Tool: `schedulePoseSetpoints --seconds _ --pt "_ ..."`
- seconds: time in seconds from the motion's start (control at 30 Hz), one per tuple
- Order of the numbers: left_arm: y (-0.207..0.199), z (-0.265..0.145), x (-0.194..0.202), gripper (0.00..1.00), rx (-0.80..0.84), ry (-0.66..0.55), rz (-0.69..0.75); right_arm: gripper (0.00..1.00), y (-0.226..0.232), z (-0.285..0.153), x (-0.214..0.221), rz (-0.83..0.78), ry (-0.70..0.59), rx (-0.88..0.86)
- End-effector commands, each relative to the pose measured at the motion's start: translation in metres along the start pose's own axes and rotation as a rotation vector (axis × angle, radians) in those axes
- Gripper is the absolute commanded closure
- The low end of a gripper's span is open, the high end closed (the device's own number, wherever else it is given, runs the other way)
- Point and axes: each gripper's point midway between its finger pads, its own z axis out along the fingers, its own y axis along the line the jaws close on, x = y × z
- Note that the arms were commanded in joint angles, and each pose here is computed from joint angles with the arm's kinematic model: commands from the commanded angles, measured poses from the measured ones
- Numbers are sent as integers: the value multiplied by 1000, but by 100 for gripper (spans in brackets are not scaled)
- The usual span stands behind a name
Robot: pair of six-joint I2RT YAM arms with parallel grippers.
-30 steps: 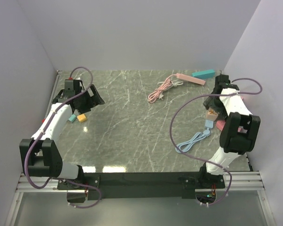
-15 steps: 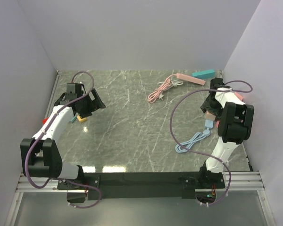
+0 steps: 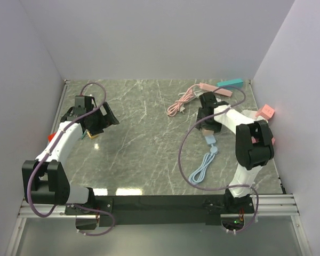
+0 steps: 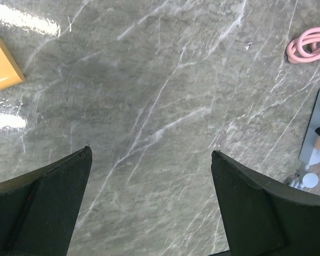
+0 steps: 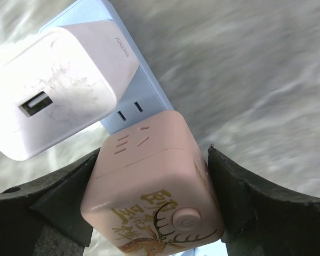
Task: Pull the plug off the socket
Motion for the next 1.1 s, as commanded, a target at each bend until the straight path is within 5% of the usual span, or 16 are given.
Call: schedulePoseSetpoints --seconds 0.0,0.3,0.47,0.63,1.07 --pt "-3 -8 -1 1 14 -22 23 55 75 -31 54 76 161 -321" --pt "-12 3 7 1 50 24 6 47 184 -73 132 -117 247 -442" --pt "-30 6 5 1 69 22 6 28 209 -75 167 -183 309 -436" --pt "-59 12 15 1 81 23 1 9 217 -93 158 -147 276 -455" --pt "-107 30 41 1 80 62 -37 5 211 -173 124 -362 76 -696"
